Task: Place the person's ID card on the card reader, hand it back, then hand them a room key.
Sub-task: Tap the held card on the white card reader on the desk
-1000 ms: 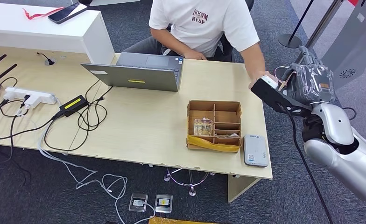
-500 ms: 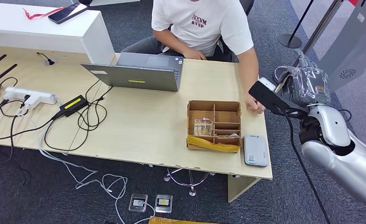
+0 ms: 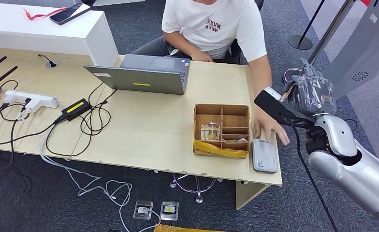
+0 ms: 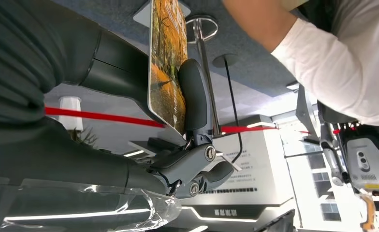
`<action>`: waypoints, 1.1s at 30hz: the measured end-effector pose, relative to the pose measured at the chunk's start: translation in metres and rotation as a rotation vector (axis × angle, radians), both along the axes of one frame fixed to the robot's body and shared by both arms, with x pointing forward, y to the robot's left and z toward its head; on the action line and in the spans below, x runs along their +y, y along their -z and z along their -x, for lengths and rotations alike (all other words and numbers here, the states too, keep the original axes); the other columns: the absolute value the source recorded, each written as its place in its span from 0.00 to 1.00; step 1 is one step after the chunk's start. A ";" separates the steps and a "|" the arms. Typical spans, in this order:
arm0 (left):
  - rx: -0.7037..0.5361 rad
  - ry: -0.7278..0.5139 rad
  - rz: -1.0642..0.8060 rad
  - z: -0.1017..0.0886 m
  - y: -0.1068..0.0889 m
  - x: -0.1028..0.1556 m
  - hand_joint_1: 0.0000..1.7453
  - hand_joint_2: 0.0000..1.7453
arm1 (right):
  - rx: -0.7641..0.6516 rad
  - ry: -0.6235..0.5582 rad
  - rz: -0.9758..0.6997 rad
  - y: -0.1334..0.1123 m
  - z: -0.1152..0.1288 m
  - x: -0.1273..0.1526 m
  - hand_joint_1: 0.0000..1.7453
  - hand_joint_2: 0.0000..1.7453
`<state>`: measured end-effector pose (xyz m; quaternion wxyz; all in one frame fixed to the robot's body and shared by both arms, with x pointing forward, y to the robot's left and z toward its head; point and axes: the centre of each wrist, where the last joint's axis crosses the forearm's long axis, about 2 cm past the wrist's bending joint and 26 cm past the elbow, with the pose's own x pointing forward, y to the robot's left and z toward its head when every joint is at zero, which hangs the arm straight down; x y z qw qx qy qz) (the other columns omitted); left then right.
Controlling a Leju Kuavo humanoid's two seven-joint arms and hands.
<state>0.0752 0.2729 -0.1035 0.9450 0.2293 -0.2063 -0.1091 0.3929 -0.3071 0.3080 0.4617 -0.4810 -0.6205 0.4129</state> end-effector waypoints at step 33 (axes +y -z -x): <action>0.017 -0.068 0.007 0.001 0.000 0.001 0.00 1.00 | 0.392 0.003 -0.100 0.173 0.044 0.007 1.00 1.00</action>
